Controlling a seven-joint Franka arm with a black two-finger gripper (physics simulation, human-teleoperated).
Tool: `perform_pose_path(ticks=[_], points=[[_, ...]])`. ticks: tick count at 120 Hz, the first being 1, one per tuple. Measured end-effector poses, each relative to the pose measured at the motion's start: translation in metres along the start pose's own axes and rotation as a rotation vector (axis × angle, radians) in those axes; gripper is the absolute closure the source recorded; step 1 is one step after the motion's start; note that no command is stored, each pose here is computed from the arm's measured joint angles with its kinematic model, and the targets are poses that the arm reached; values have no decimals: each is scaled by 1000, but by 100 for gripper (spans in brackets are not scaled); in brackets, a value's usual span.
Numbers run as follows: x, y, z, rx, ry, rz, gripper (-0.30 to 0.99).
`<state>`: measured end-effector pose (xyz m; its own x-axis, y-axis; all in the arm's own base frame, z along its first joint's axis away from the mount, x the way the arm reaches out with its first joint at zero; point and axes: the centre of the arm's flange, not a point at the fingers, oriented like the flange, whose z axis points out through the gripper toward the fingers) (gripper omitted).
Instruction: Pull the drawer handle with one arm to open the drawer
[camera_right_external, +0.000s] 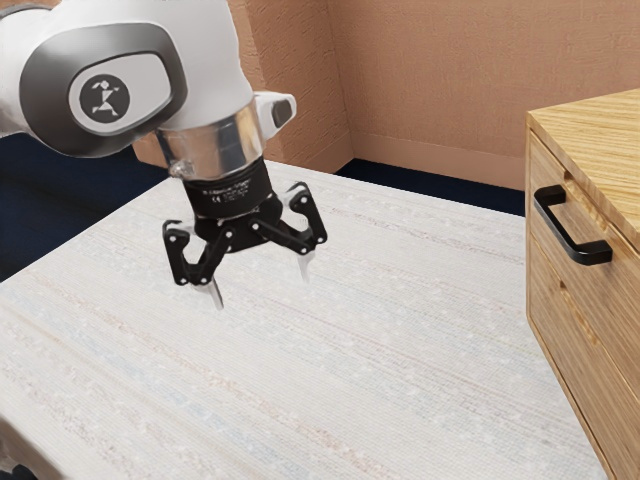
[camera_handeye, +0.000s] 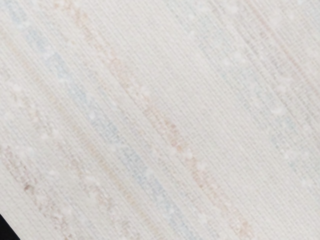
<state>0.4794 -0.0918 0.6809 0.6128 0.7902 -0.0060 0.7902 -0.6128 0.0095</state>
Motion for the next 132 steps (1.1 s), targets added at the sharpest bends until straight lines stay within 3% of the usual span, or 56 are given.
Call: perform_pose_path(ticks=[21,66,132], points=[[-8,30,1,-35,10,17,0],[-43,52,-8,-113,14,112,0],[-58,108,0,-305,98,182,0]])
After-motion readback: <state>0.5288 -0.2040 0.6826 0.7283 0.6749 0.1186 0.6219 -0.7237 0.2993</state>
